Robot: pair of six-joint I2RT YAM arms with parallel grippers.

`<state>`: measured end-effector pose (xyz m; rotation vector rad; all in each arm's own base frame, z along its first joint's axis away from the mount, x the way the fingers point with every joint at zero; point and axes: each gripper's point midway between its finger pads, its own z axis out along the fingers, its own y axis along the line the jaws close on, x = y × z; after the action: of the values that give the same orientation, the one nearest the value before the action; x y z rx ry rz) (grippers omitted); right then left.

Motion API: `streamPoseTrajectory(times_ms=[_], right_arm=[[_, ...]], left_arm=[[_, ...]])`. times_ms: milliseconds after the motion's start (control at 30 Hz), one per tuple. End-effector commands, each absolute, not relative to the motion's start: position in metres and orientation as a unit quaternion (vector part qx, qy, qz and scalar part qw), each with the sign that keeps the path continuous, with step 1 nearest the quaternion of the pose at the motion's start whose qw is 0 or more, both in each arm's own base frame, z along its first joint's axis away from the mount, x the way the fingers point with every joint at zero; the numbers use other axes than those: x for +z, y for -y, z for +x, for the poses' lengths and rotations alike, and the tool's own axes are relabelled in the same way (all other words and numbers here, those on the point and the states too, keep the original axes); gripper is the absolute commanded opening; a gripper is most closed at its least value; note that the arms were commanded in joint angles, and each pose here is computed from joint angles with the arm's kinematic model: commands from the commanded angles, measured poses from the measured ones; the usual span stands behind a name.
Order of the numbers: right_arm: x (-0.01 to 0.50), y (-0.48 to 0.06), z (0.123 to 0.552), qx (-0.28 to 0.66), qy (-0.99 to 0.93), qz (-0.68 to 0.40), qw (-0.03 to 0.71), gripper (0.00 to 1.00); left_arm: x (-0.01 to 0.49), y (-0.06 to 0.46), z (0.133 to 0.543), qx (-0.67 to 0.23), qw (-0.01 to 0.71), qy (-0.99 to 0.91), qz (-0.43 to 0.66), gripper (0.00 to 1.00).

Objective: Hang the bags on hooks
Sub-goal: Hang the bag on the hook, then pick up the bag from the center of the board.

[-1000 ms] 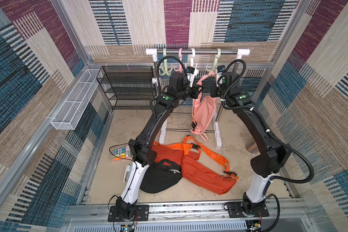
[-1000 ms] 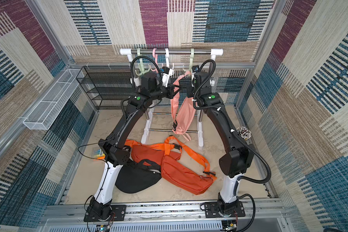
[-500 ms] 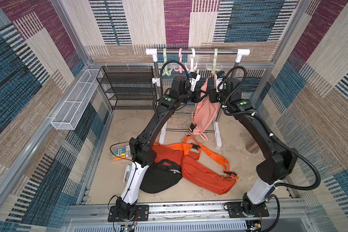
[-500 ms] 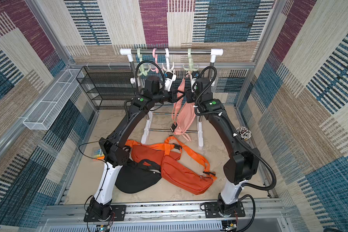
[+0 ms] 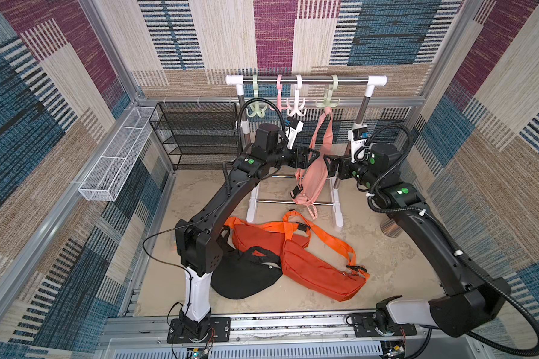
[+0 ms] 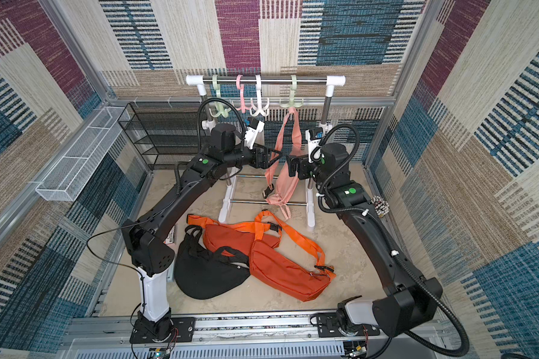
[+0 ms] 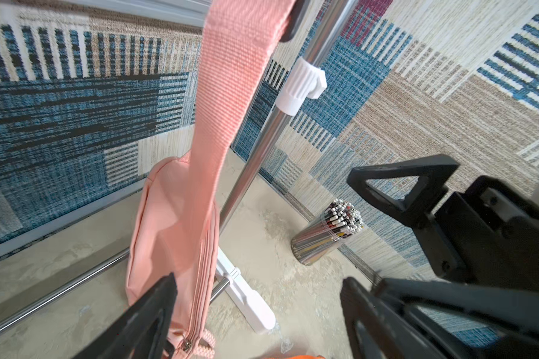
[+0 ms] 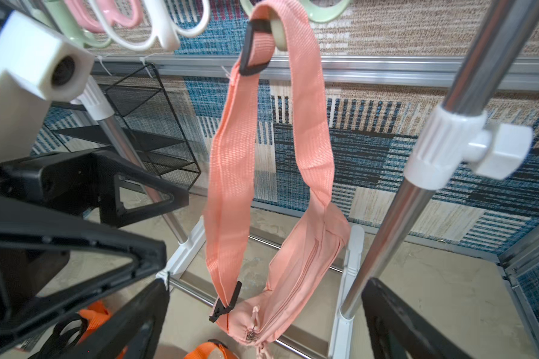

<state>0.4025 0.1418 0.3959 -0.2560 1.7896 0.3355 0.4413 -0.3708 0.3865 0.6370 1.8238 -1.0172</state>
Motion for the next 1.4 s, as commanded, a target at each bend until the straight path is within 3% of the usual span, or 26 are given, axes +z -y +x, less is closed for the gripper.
streamPoseTrajectory(times_ms=[0, 133, 300, 467, 667, 867, 1367], right_arm=[[0.406, -0.152, 0.385, 0.179, -0.754, -0.13, 0.619, 1.0], [0.375, -0.177, 0.353, 0.197, -0.771, -0.164, 0.584, 0.97], [0.298, -0.217, 0.318, 0.187, -0.822, -0.197, 0.5, 0.9], [0.198, -0.209, 0.298, 0.173, -0.892, -0.153, 0.389, 0.8], [0.116, -0.182, 0.277, 0.122, -0.939, -0.102, 0.306, 0.79], [0.079, -0.182, 0.288, 0.09, -0.951, -0.092, 0.281, 0.8], [0.035, -0.164, 0.327, 0.033, -0.958, -0.074, 0.275, 0.75]], left_arm=[[0.423, 0.356, 0.435, -0.409, 0.533, -0.697, 0.252, 0.87], [0.433, 0.323, 0.417, -0.374, 0.581, -0.687, 0.223, 0.89], [0.433, 0.264, 0.398, -0.319, 0.634, -0.686, 0.159, 0.9], [0.401, 0.205, 0.383, -0.291, 0.626, -0.717, 0.095, 0.9], [0.366, 0.174, 0.367, -0.294, 0.599, -0.742, 0.062, 0.89], [0.34, 0.172, 0.359, -0.294, 0.572, -0.763, 0.061, 0.88], [0.332, 0.158, 0.344, -0.279, 0.569, -0.771, 0.063, 0.88]])
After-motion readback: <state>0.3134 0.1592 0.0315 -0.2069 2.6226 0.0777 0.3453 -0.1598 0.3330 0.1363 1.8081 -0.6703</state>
